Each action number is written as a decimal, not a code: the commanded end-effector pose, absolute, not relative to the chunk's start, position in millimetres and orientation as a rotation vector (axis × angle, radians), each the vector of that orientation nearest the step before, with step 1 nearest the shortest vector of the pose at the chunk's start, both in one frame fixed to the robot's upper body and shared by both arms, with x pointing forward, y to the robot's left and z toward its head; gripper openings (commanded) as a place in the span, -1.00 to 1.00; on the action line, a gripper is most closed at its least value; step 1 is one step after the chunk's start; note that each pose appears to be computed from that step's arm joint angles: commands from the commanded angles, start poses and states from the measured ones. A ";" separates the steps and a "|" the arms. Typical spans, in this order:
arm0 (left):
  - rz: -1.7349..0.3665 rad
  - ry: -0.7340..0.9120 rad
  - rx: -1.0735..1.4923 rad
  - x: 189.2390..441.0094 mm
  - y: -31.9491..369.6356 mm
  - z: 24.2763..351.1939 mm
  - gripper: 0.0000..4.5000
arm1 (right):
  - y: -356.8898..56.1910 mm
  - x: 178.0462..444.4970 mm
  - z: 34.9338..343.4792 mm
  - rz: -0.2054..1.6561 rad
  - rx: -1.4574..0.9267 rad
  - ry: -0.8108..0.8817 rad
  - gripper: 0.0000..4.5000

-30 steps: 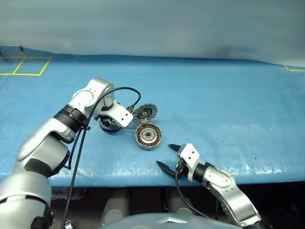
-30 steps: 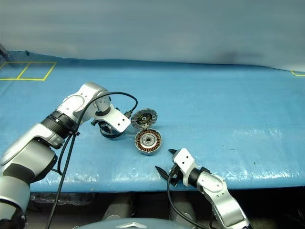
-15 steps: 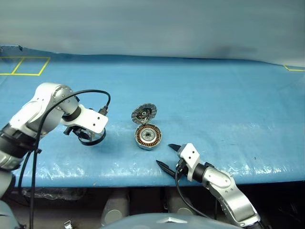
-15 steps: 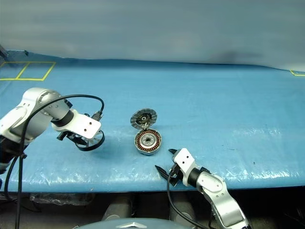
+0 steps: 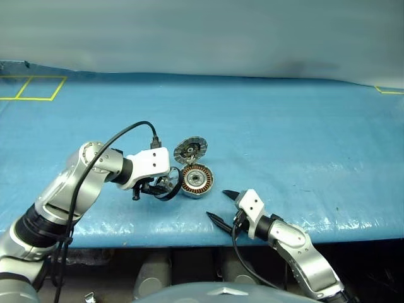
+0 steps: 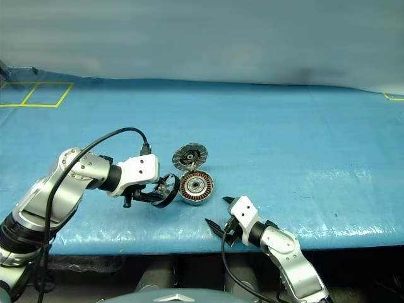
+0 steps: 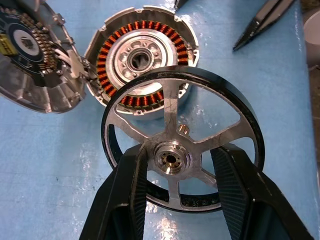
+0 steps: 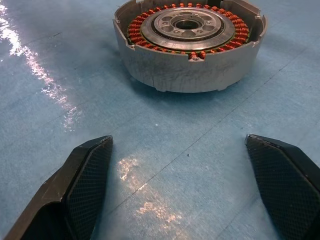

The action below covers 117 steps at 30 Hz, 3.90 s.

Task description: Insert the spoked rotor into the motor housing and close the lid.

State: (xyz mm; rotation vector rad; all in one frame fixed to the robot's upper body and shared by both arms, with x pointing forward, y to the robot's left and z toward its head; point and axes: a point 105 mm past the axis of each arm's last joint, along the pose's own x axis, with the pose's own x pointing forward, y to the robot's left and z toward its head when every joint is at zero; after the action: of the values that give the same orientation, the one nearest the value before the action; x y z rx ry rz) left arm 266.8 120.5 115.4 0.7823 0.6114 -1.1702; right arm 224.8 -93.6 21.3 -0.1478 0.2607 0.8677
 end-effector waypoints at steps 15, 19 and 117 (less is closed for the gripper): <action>-1.210 0.442 0.853 290.2 68.4 135.2 -0.25 | -97.9 235.9 48.6 0.842 -0.022 0.086 1.00; -1.194 0.447 0.898 297.2 60.8 131.8 -0.25 | -98.1 236.5 44.7 0.840 -0.035 0.098 1.00; -1.366 0.623 1.273 299.1 50.1 106.7 -0.25 | -95.6 235.4 30.1 0.822 -0.064 0.148 1.00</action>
State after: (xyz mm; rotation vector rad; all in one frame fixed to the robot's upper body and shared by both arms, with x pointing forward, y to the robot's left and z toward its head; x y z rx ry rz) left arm 297.8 48.4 106.7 1.2535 0.6109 -1.3660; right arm 234.6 -96.4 24.1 -0.0639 0.1734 0.8190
